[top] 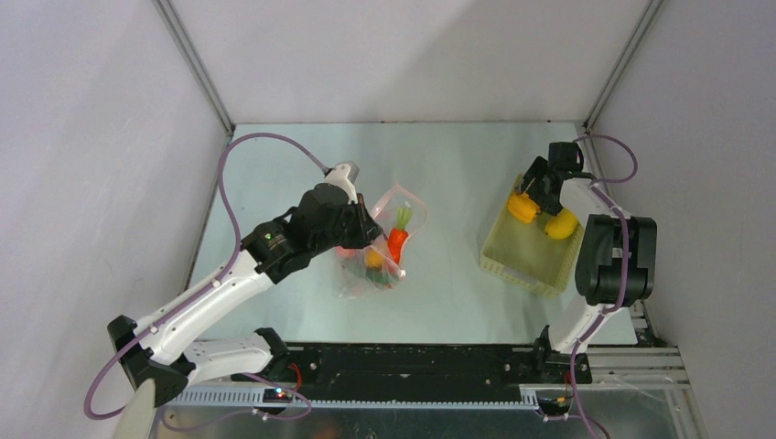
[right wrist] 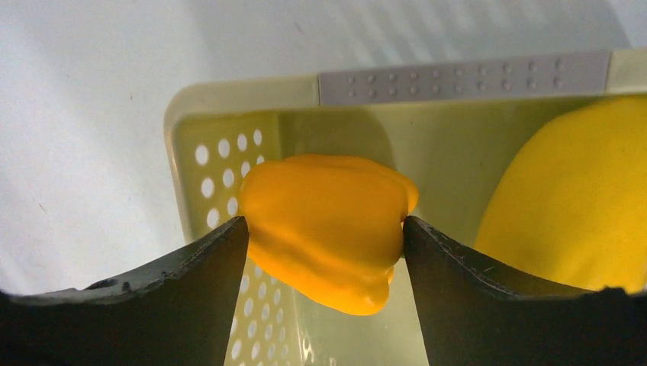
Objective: Place the food in the zip-top bag and seal the zipper
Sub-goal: Pick up the fake vegetable from the bin, then place the fake vegetable in the zipper food storage bag, then pick up the fake fruit from the bin, then place the fake fruit in the zipper food storage bag.
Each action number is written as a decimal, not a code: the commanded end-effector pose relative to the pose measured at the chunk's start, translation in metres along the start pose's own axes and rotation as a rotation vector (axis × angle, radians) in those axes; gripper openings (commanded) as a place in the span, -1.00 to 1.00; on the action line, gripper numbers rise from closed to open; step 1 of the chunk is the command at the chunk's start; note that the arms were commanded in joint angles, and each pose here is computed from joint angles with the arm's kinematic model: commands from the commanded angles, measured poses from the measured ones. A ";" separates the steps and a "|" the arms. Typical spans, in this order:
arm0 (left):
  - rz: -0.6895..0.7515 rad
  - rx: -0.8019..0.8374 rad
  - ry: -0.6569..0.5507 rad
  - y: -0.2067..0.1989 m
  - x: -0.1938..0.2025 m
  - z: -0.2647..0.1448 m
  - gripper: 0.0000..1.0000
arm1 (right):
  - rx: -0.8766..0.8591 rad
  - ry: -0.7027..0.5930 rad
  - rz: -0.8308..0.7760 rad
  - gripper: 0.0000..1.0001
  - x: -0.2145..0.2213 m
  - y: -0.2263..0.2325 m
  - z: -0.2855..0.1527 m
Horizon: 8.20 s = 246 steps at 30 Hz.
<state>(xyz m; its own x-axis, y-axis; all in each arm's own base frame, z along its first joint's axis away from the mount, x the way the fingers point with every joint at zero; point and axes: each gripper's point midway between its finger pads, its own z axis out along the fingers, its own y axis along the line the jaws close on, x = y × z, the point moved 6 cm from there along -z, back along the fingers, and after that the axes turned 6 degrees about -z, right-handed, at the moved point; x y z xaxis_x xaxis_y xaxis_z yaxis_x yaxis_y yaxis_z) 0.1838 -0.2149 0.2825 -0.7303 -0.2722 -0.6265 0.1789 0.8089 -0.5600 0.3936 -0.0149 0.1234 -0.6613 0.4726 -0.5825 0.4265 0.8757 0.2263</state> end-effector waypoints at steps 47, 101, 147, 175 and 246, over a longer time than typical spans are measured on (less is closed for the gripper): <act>-0.035 0.077 -0.049 -0.011 -0.010 -0.007 -1.00 | -0.178 -0.319 0.033 -1.00 0.012 -0.009 -0.161; 0.002 0.200 0.004 -0.033 -0.012 -0.008 -1.00 | -0.965 -0.418 -0.728 -1.00 0.140 0.224 -0.295; 0.025 0.192 -0.090 -0.033 -0.027 -0.029 -1.00 | -0.724 -0.436 -0.361 0.99 0.059 0.131 -0.284; 0.054 0.201 -0.101 -0.031 -0.026 -0.014 -1.00 | 0.328 -0.144 -0.022 0.99 0.021 -0.049 -0.054; 0.070 0.278 0.052 -0.048 -0.001 0.003 -1.00 | -1.190 -0.392 -0.494 -0.11 0.098 0.177 -0.321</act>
<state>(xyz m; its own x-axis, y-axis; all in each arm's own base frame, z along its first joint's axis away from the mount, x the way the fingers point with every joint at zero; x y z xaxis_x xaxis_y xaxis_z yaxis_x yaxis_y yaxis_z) 0.1772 -0.2482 0.2881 -0.7687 -0.1694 -0.6168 0.3505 0.6951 -0.6277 0.1958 0.2069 0.3315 -0.3620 0.1556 -0.9191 -0.7121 0.5901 0.3804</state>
